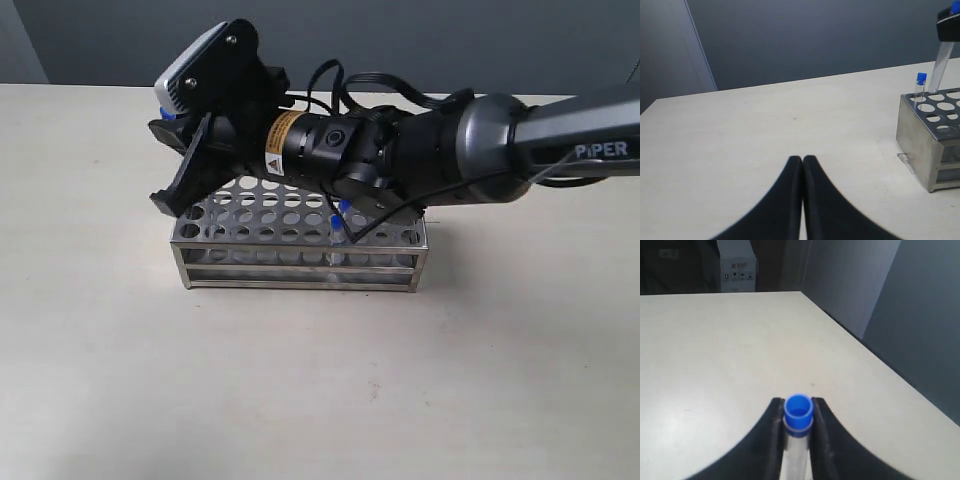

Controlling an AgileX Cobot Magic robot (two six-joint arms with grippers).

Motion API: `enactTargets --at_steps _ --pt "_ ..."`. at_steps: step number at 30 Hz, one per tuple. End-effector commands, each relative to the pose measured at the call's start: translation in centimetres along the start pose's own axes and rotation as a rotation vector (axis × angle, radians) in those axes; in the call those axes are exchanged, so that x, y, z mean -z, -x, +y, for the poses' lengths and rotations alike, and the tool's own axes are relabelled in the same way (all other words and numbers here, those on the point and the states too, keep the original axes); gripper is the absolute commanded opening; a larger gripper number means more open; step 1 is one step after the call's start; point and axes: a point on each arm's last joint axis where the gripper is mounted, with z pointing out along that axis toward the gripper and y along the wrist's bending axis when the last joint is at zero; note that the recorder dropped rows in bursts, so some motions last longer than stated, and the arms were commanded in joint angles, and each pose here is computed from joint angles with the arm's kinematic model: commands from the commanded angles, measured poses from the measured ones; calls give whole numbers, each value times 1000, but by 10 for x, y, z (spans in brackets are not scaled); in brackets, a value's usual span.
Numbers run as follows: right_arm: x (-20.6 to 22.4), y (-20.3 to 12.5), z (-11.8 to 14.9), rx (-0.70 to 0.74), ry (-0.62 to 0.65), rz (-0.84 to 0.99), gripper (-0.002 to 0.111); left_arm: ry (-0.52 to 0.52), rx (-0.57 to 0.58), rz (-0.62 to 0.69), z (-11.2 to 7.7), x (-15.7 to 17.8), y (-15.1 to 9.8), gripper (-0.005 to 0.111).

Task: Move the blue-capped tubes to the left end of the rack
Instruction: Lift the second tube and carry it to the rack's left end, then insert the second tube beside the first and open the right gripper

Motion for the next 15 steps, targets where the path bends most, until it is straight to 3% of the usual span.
enactTargets --at_steps 1,15 --pt "-7 -10 1 -7 5 29 0 -3 -1 -11 0 1 1 1" --pt "-16 -34 3 -37 3 79 0 -3 -1 -11 0 1 1 1"
